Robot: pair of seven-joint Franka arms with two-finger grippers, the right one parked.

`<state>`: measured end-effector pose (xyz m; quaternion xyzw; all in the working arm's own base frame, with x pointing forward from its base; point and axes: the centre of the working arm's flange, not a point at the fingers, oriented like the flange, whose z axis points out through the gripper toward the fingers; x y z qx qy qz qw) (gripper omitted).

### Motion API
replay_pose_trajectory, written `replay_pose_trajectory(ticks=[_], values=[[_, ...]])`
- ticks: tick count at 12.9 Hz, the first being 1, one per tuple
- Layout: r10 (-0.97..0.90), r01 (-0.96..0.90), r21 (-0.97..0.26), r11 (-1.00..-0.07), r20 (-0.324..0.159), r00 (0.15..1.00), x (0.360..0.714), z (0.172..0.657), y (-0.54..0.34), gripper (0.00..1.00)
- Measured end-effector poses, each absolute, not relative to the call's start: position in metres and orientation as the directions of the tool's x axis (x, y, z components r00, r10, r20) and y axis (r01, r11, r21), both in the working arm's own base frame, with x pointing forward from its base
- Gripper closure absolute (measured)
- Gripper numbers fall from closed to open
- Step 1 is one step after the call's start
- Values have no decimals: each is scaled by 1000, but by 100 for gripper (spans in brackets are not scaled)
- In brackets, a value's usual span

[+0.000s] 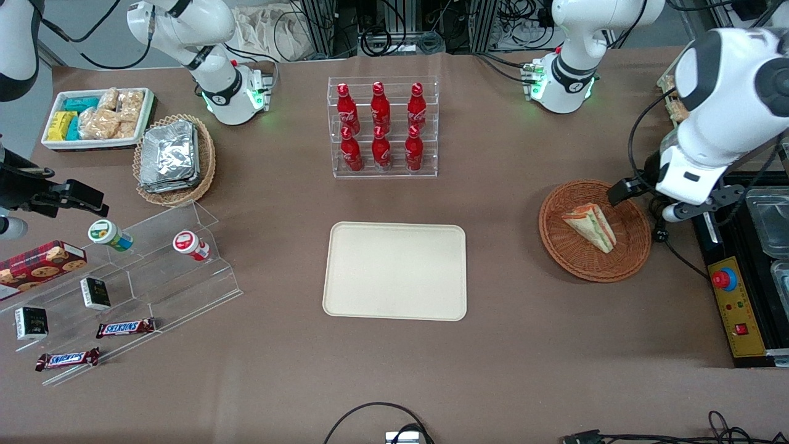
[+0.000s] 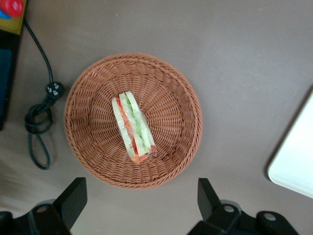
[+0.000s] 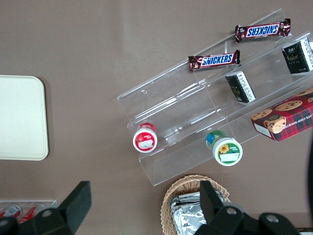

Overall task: Place sandwich from basket to tray
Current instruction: 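Lower the open left gripper around the wrapped sandwich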

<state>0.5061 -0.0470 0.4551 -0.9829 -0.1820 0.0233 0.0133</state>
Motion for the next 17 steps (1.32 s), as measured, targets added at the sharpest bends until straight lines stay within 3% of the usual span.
replay_pose_trajectory(ticks=[6,17], values=[[522,522,-77,-849,27,853,475,371,-42,0],[528,527,-69,-847,4,850,459,282,-43,0]])
